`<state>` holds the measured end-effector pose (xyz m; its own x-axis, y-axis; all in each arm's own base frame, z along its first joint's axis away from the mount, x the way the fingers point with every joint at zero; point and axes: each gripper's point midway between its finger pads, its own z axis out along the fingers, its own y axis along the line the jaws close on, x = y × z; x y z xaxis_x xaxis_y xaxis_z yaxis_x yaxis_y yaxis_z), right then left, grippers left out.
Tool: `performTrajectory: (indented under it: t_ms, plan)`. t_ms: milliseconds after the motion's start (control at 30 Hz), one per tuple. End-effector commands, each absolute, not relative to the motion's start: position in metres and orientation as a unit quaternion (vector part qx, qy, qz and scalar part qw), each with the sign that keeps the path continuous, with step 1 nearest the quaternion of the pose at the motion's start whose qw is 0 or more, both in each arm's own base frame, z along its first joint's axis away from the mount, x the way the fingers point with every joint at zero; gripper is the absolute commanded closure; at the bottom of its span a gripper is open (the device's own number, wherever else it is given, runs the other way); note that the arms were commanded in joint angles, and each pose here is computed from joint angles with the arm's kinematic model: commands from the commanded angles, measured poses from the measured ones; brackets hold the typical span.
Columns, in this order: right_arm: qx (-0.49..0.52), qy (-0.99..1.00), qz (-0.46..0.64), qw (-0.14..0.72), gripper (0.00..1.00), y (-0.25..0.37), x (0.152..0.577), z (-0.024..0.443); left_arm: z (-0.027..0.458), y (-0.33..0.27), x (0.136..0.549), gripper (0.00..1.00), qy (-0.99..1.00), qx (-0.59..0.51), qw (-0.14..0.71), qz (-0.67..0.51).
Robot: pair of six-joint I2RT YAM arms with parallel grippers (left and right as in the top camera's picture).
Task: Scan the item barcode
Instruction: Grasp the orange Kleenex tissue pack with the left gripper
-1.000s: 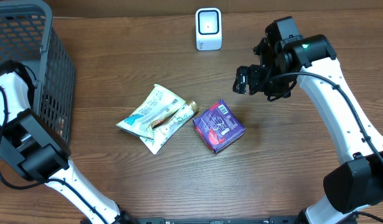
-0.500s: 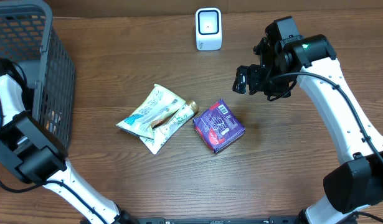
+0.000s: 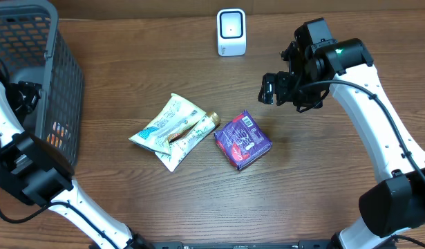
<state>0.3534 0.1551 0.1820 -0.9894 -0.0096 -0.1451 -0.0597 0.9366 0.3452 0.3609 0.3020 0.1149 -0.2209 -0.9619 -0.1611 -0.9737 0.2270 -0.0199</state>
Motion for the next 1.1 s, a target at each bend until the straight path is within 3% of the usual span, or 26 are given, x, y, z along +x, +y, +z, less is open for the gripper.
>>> performTrajectory:
  t_ms: [0,567,900,1000,1067]
  plan:
    - [-0.019,0.981,0.181,0.075,0.0,0.157,0.354,0.184,0.114,0.299,0.359,0.0,0.821,-0.566,0.059,0.042]
    - [-0.021,0.98,0.181,0.075,0.0,0.157,0.353,0.184,0.029,0.263,0.336,0.0,0.846,-0.533,-0.02,0.011]
    - [-0.021,0.98,0.181,0.075,0.0,0.157,0.354,0.184,0.018,0.261,0.333,0.0,0.844,-0.536,-0.023,0.011]
    - [-0.021,0.98,0.181,0.075,0.0,0.157,0.354,0.184,0.018,0.26,0.333,0.19,0.844,-0.536,-0.023,0.01]
    - [-0.021,0.98,0.181,0.075,0.0,0.157,0.354,0.184,0.018,0.26,0.333,0.22,0.844,-0.536,-0.023,0.01]
